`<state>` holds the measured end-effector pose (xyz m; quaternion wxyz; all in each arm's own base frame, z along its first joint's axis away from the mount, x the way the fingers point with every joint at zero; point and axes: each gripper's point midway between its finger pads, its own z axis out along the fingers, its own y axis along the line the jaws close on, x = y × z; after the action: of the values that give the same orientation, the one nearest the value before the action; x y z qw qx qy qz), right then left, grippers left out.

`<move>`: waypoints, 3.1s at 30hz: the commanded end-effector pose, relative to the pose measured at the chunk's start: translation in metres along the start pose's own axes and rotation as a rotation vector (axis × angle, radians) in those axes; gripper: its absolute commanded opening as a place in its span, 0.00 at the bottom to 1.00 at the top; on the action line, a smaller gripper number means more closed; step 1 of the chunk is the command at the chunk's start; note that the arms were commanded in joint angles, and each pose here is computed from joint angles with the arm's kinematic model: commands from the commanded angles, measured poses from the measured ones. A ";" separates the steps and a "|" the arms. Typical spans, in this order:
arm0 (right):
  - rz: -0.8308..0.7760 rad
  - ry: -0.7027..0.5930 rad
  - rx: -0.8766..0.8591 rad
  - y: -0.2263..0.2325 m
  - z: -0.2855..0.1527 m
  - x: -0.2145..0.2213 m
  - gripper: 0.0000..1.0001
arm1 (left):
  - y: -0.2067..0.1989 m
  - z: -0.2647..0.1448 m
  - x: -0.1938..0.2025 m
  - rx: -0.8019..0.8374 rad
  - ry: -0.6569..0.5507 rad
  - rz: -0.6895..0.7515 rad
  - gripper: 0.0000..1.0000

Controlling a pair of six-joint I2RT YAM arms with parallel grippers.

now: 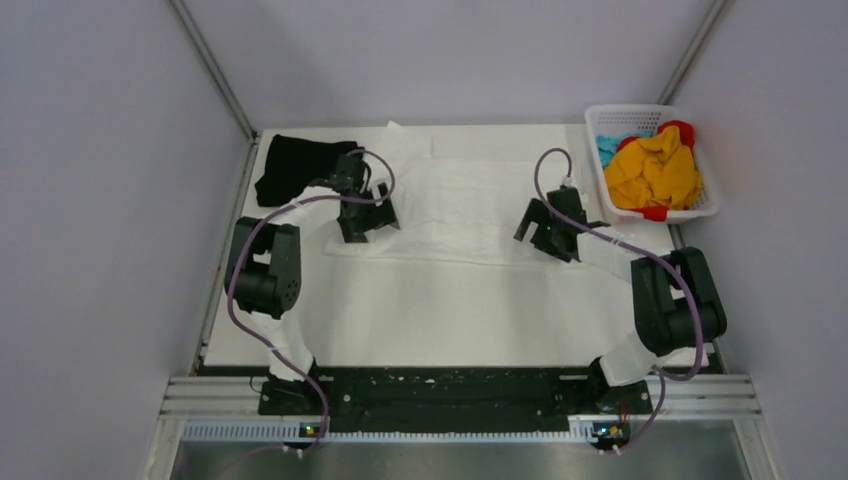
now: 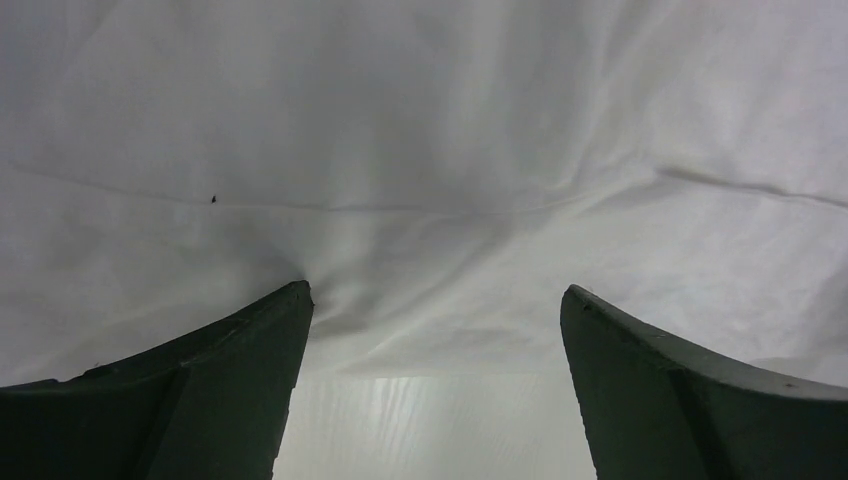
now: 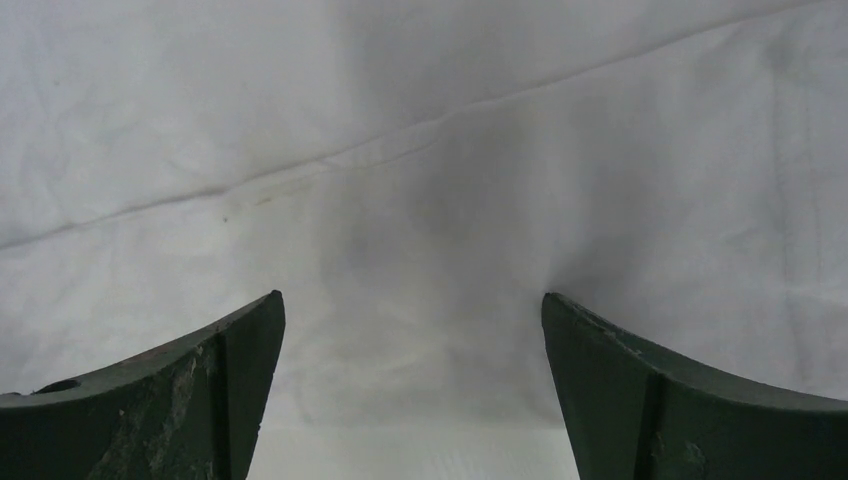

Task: Fold and stack the t-shirts
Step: Grab the side of the flattened tshirt furthest away from the robot with both arms

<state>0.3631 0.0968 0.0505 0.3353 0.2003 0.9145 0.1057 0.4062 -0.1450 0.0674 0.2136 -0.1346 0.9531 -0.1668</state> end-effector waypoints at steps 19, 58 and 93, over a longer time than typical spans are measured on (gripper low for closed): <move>0.045 0.212 0.013 -0.071 -0.073 0.127 0.95 | 0.081 -0.050 0.201 -0.083 0.157 -0.209 0.99; 0.109 -0.336 -0.004 -0.021 -0.131 -0.048 0.99 | -0.019 -0.134 -0.031 -0.152 -0.431 0.054 0.99; 0.032 -0.247 0.143 -0.042 -0.066 -0.038 0.99 | -0.035 0.107 -0.130 -0.114 -0.152 0.225 0.60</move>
<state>0.3292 0.0417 0.1025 0.4161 0.2474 0.8748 0.0181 0.5871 -0.1670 0.0411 0.3125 -0.0482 0.9421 -0.1116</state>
